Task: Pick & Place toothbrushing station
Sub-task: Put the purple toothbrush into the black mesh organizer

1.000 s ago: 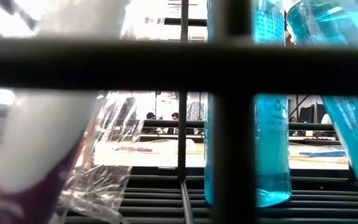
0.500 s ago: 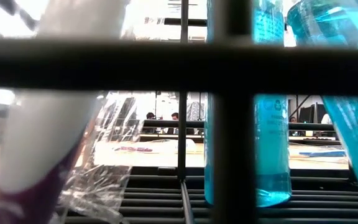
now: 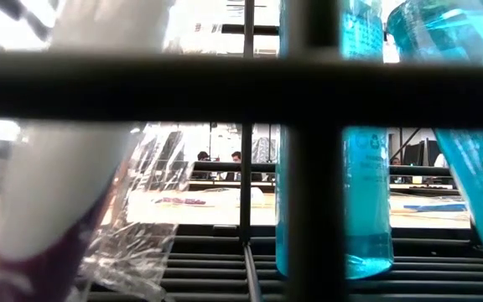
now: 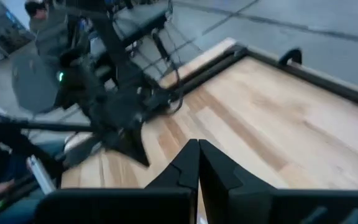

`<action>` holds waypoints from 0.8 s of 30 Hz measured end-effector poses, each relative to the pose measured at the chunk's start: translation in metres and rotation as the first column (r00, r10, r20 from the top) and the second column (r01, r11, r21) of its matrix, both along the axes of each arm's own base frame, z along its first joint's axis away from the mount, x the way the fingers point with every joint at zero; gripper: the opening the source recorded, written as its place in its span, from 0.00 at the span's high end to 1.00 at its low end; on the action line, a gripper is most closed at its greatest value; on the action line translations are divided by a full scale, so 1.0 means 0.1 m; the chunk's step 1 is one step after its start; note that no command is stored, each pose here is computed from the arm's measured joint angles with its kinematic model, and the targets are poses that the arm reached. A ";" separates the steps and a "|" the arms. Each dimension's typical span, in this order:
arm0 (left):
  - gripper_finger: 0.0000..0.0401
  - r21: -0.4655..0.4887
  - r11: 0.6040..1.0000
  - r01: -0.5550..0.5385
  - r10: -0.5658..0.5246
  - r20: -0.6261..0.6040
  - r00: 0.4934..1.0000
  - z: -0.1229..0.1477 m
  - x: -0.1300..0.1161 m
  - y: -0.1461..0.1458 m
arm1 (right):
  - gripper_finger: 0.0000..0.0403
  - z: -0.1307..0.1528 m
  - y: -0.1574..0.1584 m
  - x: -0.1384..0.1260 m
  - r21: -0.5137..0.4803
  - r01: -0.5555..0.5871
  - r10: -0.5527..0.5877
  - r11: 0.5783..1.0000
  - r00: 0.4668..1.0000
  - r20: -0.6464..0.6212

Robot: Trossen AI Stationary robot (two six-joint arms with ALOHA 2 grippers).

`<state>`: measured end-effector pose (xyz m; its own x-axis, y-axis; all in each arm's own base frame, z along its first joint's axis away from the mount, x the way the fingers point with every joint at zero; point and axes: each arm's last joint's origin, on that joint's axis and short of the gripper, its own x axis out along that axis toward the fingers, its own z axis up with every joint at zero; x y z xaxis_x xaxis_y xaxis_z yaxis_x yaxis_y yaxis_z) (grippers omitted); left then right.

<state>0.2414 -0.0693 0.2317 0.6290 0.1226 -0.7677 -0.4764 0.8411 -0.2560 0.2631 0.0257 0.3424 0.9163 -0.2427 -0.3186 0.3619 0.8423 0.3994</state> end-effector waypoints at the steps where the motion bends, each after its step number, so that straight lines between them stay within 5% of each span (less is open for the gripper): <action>1: 1.00 0.008 1.000 -0.003 0.003 -0.005 1.000 -0.02 0.00 0.02 | 1.00 -0.01 -0.01 0.00 0.004 -0.006 0.006 1.000 1.000 -0.009; 10: 0.93 0.041 0.998 0.041 -0.037 -0.092 0.995 -0.38 0.32 0.19 | 1.00 -0.22 0.05 0.23 0.060 -0.065 0.068 0.996 0.996 -0.065; 19: 0.64 0.159 0.953 0.258 -0.234 -0.155 0.960 -0.62 0.67 0.08 | 1.00 -0.26 0.16 0.32 0.069 -0.130 0.132 0.989 0.991 -0.032; 24: 0.49 0.209 0.940 0.270 -0.248 -0.125 0.961 -0.69 0.75 0.04 | 1.00 -0.21 0.24 0.28 0.066 -0.160 0.161 0.985 0.987 -0.008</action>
